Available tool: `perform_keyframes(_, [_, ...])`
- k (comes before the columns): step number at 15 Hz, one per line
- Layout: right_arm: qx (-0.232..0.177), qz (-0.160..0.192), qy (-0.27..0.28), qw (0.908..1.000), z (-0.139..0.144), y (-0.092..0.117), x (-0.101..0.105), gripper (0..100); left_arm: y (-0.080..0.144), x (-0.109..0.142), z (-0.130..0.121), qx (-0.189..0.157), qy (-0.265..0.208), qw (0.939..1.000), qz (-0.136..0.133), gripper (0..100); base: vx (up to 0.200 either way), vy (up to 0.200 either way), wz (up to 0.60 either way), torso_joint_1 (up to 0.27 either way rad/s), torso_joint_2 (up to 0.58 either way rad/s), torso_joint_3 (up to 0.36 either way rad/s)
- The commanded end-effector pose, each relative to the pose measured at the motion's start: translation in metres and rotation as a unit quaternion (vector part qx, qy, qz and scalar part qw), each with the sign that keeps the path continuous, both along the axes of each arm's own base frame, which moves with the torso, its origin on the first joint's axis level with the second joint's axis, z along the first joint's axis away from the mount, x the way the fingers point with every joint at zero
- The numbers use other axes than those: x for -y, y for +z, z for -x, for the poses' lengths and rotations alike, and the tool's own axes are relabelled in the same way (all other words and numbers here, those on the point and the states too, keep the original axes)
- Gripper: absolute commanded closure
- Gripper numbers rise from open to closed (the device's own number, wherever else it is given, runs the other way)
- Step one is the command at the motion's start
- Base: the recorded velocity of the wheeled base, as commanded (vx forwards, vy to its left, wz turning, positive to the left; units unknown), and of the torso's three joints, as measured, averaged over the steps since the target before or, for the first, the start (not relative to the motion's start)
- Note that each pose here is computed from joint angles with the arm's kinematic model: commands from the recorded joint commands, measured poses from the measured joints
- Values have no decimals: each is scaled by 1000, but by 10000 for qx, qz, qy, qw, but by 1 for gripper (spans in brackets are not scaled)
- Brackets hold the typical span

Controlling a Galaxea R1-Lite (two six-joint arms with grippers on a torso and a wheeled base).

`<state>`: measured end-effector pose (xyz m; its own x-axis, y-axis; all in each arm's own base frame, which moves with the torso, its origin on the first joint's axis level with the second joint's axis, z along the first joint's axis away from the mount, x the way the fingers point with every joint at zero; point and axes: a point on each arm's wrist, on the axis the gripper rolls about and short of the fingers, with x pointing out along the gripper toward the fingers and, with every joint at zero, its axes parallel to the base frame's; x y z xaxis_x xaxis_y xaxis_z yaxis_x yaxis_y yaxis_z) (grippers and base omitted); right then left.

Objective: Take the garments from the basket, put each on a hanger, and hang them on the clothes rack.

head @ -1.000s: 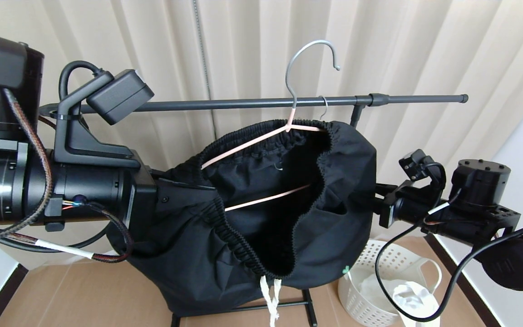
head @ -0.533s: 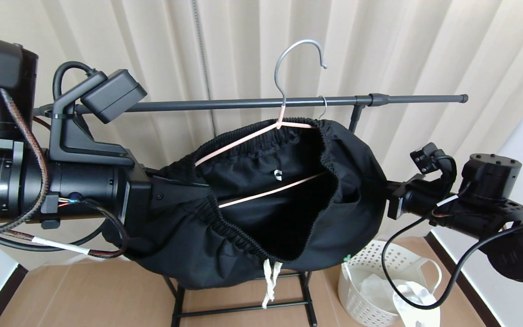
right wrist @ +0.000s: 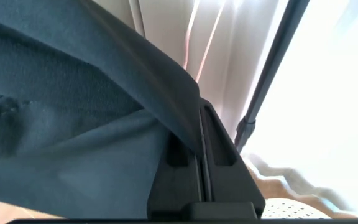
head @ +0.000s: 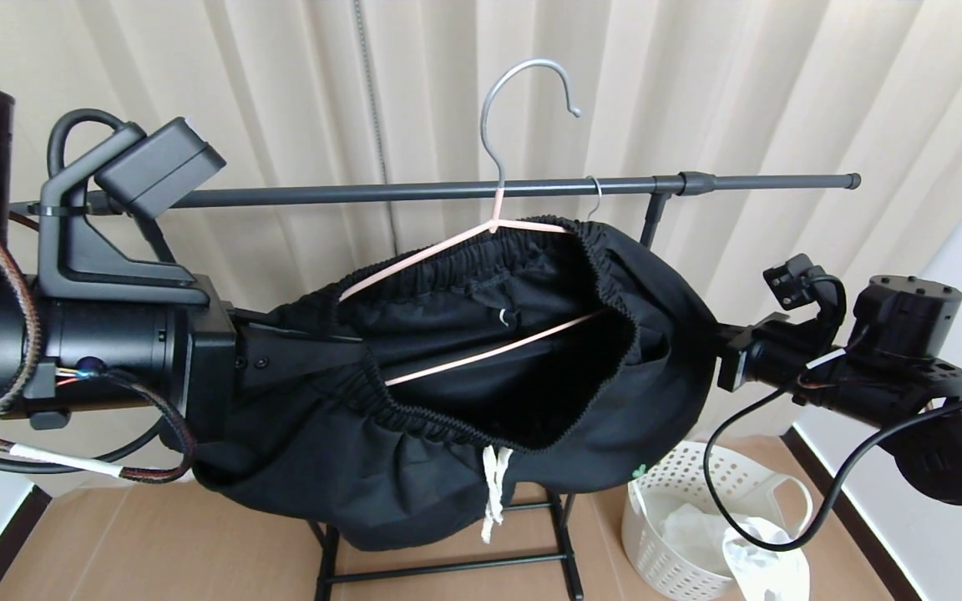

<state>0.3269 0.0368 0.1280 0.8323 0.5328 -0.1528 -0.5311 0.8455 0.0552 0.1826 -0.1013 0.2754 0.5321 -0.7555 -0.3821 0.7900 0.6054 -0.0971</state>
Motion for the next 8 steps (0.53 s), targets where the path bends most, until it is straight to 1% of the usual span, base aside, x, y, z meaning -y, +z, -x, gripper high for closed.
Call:
perform_keyframes(1, [-43, 8, 15, 10000, 1, -3, -1, 100, 0, -2, 1, 11, 27, 10000, 9, 100, 0, 0, 0, 0, 0, 0])
perform_keyframes(3, [-73, 24, 71, 9999, 4, -4, -4, 100, 1, -1, -1, 25, 27, 10000, 15, 100, 0, 0, 0, 0, 0, 0])
perform_keyframes(5, [-65, 25, 201, 9998, 11, -2, -12, 100, 0, 0, -4, 94, 27, 9999, 49, 100, 0, 0, 0, 0, 0, 0])
perform_keyframes(6, [-56, 51, 214, 9997, 16, -1, -12, 0, -2, 1, -6, 75, 34, 10000, 36, 100, 0, 0, 0, 0, 0, 0])
perform_keyframes(8, [30, 187, 334, 9993, 23, 0, -12, 0, -1, 1, -6, 82, 34, 10000, 40, 100, 0, 0, 0, 0, 0, 0])
